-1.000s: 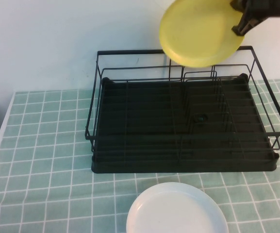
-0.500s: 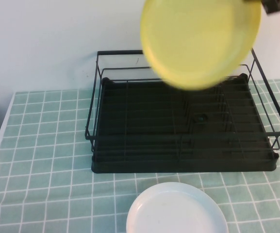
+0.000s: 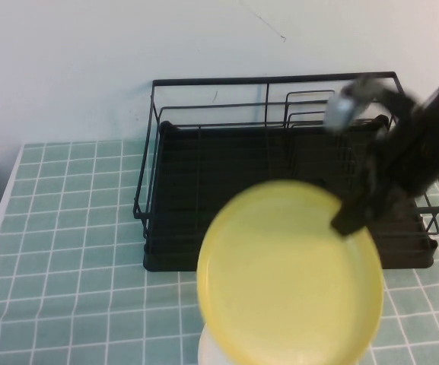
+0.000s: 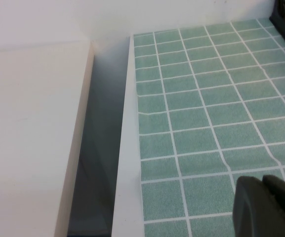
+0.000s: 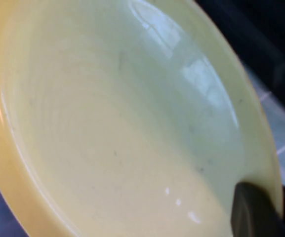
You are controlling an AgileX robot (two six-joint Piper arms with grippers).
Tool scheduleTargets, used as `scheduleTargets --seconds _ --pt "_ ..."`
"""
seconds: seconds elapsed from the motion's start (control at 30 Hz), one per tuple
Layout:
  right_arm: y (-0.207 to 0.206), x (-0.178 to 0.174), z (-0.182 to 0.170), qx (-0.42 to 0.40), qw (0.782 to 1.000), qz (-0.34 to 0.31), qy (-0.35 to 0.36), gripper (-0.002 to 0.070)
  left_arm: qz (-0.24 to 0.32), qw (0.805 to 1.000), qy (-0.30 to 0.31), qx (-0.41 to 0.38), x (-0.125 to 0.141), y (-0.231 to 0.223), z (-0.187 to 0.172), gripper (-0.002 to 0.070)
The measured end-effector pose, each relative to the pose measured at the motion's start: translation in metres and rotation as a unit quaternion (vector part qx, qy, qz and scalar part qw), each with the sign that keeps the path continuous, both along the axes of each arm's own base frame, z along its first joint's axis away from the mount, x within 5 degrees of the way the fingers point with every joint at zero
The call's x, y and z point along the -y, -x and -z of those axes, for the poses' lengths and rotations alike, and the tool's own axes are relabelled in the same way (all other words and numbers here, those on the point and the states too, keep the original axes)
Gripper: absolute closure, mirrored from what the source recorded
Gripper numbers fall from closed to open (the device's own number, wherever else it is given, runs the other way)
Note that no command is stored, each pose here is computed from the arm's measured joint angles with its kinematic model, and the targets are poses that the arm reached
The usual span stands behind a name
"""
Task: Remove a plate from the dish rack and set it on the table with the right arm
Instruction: Place the plate from the table
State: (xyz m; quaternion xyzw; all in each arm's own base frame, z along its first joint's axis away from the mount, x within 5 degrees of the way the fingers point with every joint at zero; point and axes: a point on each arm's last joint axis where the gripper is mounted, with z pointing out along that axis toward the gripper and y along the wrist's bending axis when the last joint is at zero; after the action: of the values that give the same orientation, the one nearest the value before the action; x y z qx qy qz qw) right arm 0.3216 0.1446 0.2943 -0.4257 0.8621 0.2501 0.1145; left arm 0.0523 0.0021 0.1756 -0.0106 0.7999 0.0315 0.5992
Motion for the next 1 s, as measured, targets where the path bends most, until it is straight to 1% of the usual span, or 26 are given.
scheduleTargets --seconds 0.1,0.2,0.33,0.47,0.63,0.73,0.9,1.0 --pt "0.020 -0.018 0.025 -0.032 0.998 -0.043 0.016 0.0648 0.000 1.000 0.000 0.000 0.000 0.000 0.000 0.0678" --pt "0.027 -0.029 0.039 -0.029 0.997 -0.060 0.031 0.0648 0.000 1.000 0.000 0.000 0.000 0.000 0.000 0.0678" --pt "0.023 -0.033 0.054 -0.034 0.996 -0.062 0.045 0.0648 0.000 1.000 0.000 0.000 0.000 0.000 0.000 0.0678" --pt "0.015 -0.033 0.076 -0.050 0.994 -0.065 0.068 0.0648 0.000 1.000 0.000 0.000 0.000 0.000 0.000 0.0678" --pt "0.006 -0.036 0.099 -0.062 0.994 -0.051 0.078 0.0644 0.000 1.000 0.000 0.000 0.000 0.000 0.000 0.0678" --pt "0.004 -0.036 0.104 -0.064 0.994 -0.046 0.080 0.0604 0.000 1.000 0.000 0.000 0.000 0.000 0.000 0.0678" --pt "0.002 -0.037 0.103 -0.059 0.995 -0.034 0.080 0.0464 0.000 1.000 0.000 0.000 0.000 0.000 0.000 0.0678" --pt "0.002 -0.037 0.103 -0.058 0.995 -0.030 0.080 0.0430 0.000 1.000 0.000 0.000 0.000 0.000 0.000 0.0678"
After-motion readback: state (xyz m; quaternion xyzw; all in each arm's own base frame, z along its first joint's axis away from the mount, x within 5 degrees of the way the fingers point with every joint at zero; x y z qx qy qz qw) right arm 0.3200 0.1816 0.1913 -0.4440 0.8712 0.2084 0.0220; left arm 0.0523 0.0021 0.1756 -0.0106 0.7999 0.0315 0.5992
